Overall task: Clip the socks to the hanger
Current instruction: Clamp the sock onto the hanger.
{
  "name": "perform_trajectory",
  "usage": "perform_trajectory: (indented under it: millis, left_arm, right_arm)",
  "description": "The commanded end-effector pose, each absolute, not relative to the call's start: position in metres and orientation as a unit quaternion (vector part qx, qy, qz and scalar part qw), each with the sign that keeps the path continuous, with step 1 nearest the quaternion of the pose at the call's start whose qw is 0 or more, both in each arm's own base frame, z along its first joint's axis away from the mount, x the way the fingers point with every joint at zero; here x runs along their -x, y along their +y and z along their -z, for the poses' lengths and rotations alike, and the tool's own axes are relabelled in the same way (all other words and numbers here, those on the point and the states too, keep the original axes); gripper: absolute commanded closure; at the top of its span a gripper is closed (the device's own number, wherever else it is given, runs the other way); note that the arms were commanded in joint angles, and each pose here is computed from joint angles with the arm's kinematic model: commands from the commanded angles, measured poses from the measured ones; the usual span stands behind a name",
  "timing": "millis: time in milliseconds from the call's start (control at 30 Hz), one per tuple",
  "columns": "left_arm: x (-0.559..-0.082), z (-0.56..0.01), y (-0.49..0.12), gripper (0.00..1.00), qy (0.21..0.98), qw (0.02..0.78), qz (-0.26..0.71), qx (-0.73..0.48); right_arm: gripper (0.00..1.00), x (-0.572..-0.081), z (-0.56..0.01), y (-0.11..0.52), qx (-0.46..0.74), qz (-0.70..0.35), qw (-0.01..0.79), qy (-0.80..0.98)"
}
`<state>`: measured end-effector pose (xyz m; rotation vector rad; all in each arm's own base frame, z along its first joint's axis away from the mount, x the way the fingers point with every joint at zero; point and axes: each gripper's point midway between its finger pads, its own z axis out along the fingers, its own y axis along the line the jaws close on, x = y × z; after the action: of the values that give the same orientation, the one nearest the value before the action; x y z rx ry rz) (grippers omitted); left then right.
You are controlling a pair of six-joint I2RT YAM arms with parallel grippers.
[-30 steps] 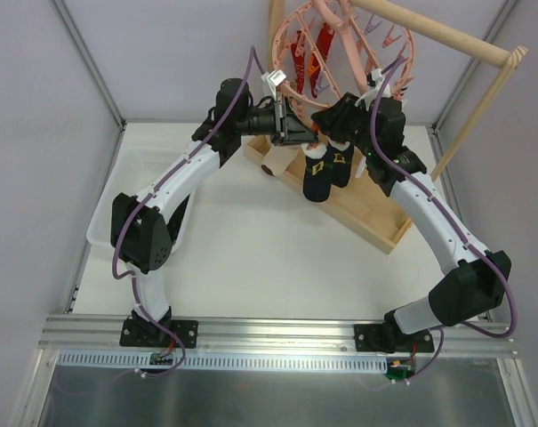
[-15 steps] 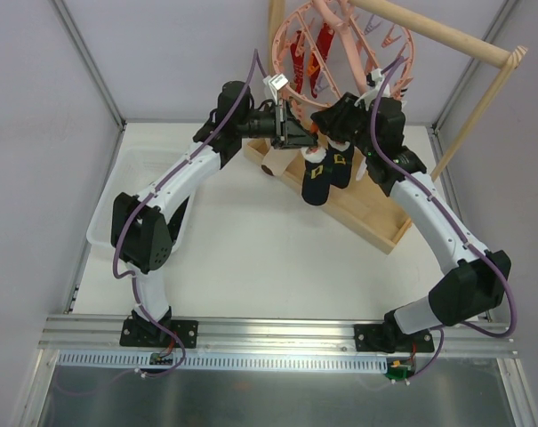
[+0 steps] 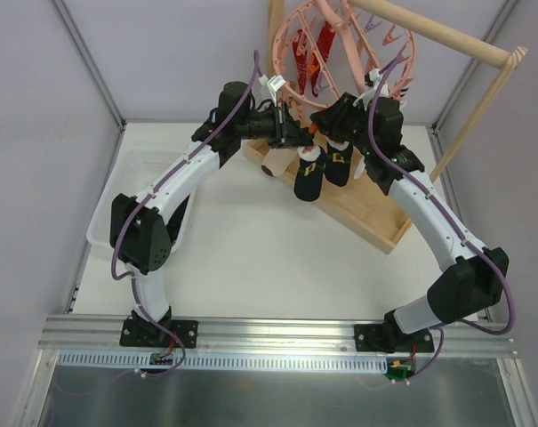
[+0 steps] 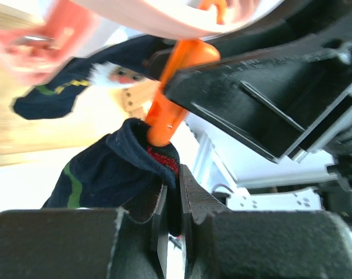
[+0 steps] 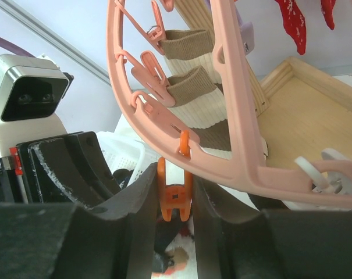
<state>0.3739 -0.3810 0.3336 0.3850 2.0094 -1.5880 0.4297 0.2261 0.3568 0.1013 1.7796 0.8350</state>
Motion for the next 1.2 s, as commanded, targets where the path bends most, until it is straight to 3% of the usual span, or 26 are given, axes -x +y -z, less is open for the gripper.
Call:
perform_trajectory:
  millis: [0,533,1167]
  left_arm:
    - [-0.368,-0.365,-0.372,1.00,0.729,0.335,0.573,-0.167]
    - [-0.361,-0.375,-0.379,1.00,0.712,0.352,0.571,-0.206]
    - [-0.358,-0.391,-0.380,1.00,0.703,0.359,0.579,-0.205]
  right_arm:
    - [0.99,-0.426,-0.384,0.227,-0.038,-0.368,0.572,0.732]
    - [0.99,-0.419,-0.384,0.235,-0.039,-0.398,0.551,0.732]
    - [0.99,-0.416,-0.380,0.218,-0.018,-0.337,0.585,0.738]
